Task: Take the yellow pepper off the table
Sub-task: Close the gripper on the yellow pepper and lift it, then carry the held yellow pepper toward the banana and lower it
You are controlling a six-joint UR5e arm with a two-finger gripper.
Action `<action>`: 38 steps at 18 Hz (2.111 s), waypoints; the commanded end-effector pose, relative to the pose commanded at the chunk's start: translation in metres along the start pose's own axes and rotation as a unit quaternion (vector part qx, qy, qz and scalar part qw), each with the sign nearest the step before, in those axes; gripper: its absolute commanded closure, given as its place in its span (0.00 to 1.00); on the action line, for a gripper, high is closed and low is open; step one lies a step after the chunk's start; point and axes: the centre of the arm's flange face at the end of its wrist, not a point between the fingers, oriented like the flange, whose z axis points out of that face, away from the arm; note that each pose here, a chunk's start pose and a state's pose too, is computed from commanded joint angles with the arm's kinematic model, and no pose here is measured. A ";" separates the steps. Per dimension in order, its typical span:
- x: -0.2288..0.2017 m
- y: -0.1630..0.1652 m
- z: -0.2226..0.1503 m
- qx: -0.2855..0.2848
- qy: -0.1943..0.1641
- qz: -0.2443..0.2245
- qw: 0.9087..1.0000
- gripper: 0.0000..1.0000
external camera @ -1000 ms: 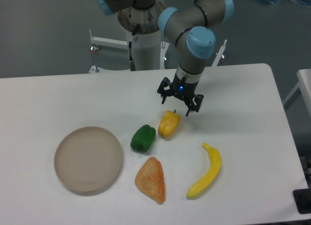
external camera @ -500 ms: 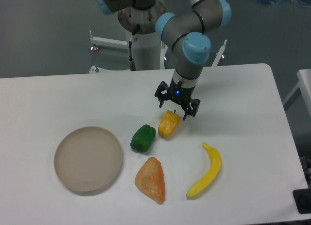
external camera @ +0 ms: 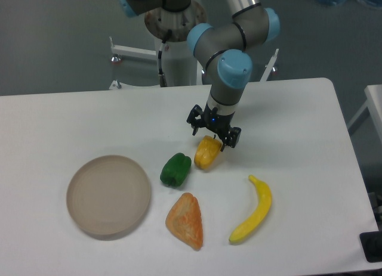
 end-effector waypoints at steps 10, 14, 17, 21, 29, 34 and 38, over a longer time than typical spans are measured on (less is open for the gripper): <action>-0.011 -0.004 -0.014 0.009 -0.013 0.009 1.000 0.55; -0.023 -0.012 -0.041 0.022 -0.034 0.010 0.999 0.55; -0.040 -0.016 -0.064 0.031 -0.056 0.018 0.998 0.55; -0.071 -0.030 -0.091 0.035 -0.073 0.040 0.996 0.55; -0.139 -0.044 -0.096 0.000 -0.100 0.064 0.993 0.55; -0.153 -0.051 -0.100 0.001 -0.106 0.070 0.992 0.55; -0.153 -0.051 -0.101 0.001 -0.106 0.069 0.992 0.55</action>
